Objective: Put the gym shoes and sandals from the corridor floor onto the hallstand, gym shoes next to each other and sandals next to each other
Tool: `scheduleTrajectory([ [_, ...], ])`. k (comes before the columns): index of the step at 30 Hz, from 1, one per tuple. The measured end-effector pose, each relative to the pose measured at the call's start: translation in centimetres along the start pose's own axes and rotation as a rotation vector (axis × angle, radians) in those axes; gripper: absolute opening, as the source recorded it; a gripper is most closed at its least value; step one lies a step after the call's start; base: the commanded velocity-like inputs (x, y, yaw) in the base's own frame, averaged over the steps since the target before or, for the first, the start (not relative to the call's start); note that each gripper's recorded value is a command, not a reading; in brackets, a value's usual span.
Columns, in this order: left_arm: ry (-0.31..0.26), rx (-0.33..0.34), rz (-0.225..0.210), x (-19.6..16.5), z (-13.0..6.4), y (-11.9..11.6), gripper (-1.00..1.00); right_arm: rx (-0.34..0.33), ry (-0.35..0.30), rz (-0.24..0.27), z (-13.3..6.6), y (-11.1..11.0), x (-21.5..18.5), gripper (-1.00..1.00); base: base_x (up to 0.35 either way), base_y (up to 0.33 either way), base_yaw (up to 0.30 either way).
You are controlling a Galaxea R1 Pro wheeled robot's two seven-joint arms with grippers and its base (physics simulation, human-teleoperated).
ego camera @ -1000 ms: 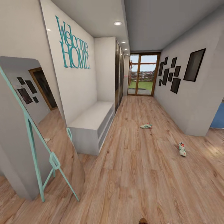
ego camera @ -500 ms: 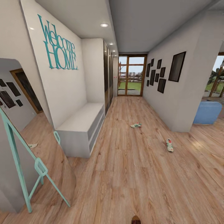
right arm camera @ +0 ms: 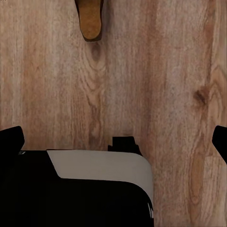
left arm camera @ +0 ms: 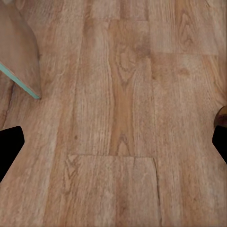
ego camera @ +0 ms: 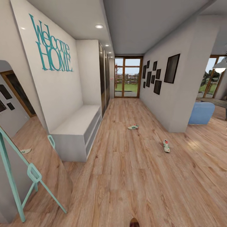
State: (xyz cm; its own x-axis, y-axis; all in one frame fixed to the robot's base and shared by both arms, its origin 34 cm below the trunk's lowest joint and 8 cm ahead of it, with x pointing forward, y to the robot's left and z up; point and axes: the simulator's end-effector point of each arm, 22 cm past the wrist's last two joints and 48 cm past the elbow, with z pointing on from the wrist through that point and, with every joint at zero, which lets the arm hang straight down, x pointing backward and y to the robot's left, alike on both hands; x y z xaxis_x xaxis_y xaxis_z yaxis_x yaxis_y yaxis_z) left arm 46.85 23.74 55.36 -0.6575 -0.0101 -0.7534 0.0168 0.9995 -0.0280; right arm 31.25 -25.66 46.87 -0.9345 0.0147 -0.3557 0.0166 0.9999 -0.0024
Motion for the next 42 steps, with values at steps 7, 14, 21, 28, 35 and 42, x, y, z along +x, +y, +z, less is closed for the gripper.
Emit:
scheduleTrajectory([
  [7, -0.002, 0.001, 0.000, -0.3, 0.1, 0.0, 1.00, -0.002, 0.000, -0.001, 0.0, 0.0, 0.0, 1.00, 0.000, 0.000, -0.020],
  [14, -0.054, 0.000, 0.001, -4.1, 1.7, 0.0, 1.00, -0.002, 0.000, -0.001, 0.0, 0.0, 0.0, 1.00, 0.000, 0.000, -0.002],
  [21, -0.135, 0.017, 0.002, -24.3, 7.8, -1.0, 1.00, 0.002, -0.111, -0.004, -0.4, 0.1, -9.1, 1.00, 0.000, 0.000, 0.000],
  [28, -0.146, 0.026, -0.002, -25.4, 7.9, -1.6, 1.00, 0.000, -0.046, -0.004, -1.7, 0.3, -17.7, 1.00, 0.000, 0.000, 0.000],
  [35, -0.156, 0.026, 0.000, -25.7, 7.9, -1.5, 1.00, -0.005, 0.063, -0.004, -2.4, 0.4, -18.4, 1.00, 0.000, 0.000, 0.000],
  [42, -0.206, 0.022, 0.005, -26.8, 7.7, -1.2, 1.00, -0.006, 0.073, -0.007, -2.5, 0.5, -18.4, 1.00, 0.000, 0.000, 0.000],
])
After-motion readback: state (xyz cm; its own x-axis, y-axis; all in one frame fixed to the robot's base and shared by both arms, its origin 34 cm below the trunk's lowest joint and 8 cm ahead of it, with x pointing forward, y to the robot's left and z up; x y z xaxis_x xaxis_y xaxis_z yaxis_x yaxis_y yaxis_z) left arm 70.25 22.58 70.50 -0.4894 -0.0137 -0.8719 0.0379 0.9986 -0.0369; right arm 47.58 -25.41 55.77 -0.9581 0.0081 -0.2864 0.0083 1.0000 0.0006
